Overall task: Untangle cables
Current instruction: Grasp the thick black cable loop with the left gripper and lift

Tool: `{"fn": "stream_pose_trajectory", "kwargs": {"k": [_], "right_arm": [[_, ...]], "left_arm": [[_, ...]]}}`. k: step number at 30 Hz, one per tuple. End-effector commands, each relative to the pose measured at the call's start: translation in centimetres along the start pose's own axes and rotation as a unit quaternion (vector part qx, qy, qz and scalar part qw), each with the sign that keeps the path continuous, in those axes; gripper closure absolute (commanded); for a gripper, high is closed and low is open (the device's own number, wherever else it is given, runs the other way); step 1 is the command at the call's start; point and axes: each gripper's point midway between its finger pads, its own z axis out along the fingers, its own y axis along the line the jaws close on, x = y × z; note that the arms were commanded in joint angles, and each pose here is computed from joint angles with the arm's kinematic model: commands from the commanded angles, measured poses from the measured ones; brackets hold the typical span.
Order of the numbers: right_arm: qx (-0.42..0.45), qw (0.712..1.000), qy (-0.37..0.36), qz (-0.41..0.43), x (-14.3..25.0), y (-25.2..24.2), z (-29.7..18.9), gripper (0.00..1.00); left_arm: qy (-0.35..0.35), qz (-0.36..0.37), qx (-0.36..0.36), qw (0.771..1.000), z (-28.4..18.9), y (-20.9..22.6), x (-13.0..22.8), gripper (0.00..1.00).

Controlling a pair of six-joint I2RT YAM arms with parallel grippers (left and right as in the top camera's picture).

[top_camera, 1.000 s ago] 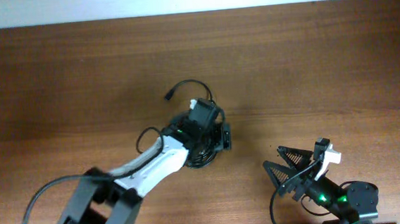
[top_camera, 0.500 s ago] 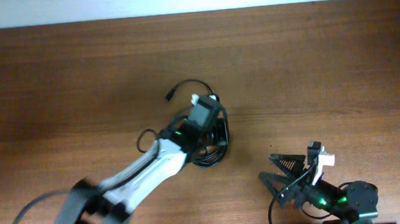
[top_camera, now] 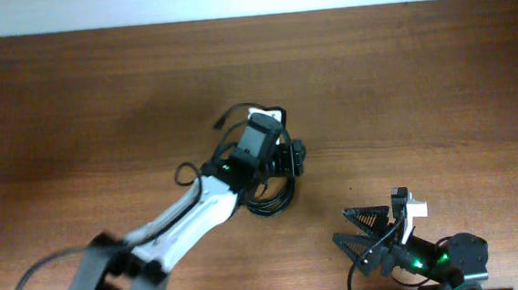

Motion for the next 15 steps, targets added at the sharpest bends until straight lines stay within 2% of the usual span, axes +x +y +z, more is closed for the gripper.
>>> {"fn": "stream_pose_trajectory", "kwargs": {"k": [1, 3, 5, 9, 10, 11, 12, 15], "right_arm": [[0.008, 1.000, -0.006, 0.002, -0.1, -0.4, 0.0, 0.01], [0.009, 1.000, -0.007, 0.002, -0.2, -0.4, 0.0, 0.01], [0.009, 1.000, -0.007, 0.002, -0.2, -0.4, 0.0, 0.01], [0.009, 1.000, -0.007, 0.002, -0.2, -0.4, 0.0, 0.01], [0.009, 1.000, -0.007, 0.002, -0.2, -0.4, 0.0, 0.01], [0.009, 1.000, -0.007, 0.002, -0.2, -0.4, 0.0, 0.02], [0.009, 1.000, -0.007, 0.002, -0.2, -0.4, 0.0, 0.01], [0.009, 1.000, -0.007, 0.002, -0.1, -0.4, 0.0, 0.01]], "left_arm": [[0.051, 0.001, -0.008, 0.999, 3.0, 1.0, 3.0, 0.51], [0.068, -0.004, -0.018, 0.998, 4.0, 1.5, 4.2, 0.54], [0.076, -0.033, -0.034, 0.996, 4.8, 2.3, 4.9, 0.50], [0.093, -0.080, -0.058, 0.991, 6.3, 3.6, 6.4, 0.52], [0.092, -0.079, -0.054, 0.991, 6.7, 3.5, 6.6, 0.68], [0.090, -0.075, -0.051, 0.992, 6.9, 3.2, 6.6, 0.89], [0.083, -0.072, -0.042, 0.993, 7.0, 2.7, 6.3, 0.98], [0.065, -0.057, -0.019, 0.996, 7.2, 1.2, 5.6, 1.00]]}}
